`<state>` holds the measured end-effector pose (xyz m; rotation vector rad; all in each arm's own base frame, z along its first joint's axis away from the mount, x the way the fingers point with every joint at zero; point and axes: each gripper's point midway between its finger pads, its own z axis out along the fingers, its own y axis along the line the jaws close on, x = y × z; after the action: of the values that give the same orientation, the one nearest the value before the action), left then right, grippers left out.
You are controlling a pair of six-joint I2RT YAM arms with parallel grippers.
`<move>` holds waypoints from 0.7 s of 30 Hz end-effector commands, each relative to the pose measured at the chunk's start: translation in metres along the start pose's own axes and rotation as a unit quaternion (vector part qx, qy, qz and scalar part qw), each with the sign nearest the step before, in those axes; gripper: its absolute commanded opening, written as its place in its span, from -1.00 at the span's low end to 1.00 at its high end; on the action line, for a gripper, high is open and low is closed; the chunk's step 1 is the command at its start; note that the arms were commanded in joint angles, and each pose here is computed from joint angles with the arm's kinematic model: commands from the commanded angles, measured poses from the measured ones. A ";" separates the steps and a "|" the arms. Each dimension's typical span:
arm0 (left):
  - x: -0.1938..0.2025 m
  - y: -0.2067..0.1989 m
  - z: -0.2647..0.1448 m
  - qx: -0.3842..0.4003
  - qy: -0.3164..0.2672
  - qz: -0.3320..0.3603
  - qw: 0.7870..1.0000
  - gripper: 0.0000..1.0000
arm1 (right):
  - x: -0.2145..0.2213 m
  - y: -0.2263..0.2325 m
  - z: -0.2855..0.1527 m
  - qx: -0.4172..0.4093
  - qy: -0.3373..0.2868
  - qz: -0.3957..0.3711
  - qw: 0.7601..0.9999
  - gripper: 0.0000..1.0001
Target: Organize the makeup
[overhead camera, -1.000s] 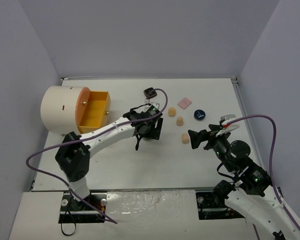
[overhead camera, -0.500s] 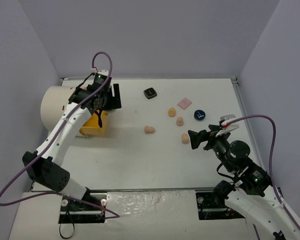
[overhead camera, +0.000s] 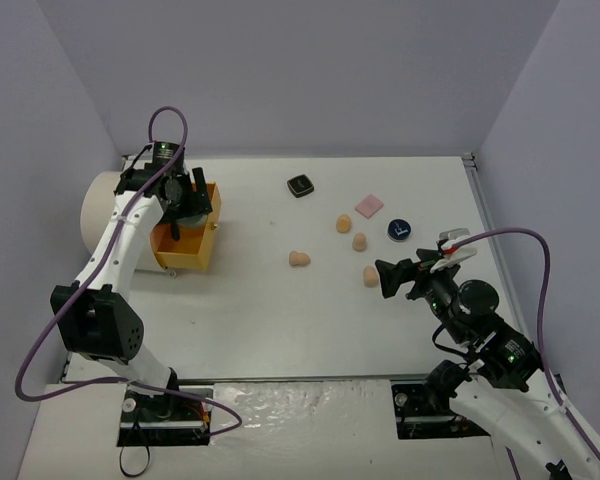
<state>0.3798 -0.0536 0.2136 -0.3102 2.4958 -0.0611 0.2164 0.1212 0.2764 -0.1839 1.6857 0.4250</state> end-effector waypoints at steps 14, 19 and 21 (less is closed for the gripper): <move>-0.012 0.004 0.002 0.002 -0.034 -0.019 0.999 0.64 | -0.006 0.003 0.012 0.004 -0.009 0.003 1.000 1.00; -0.010 0.004 0.006 0.002 -0.028 -0.018 0.999 0.77 | -0.006 0.003 0.011 0.004 -0.010 0.003 1.000 1.00; -0.009 0.003 0.007 0.004 -0.027 -0.018 0.999 0.80 | -0.005 0.003 0.011 0.005 -0.009 0.003 1.000 1.00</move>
<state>0.3828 -0.0544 0.1986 -0.3199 2.4979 -0.0718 0.2202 0.1244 0.2684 -0.1932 1.7166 0.4129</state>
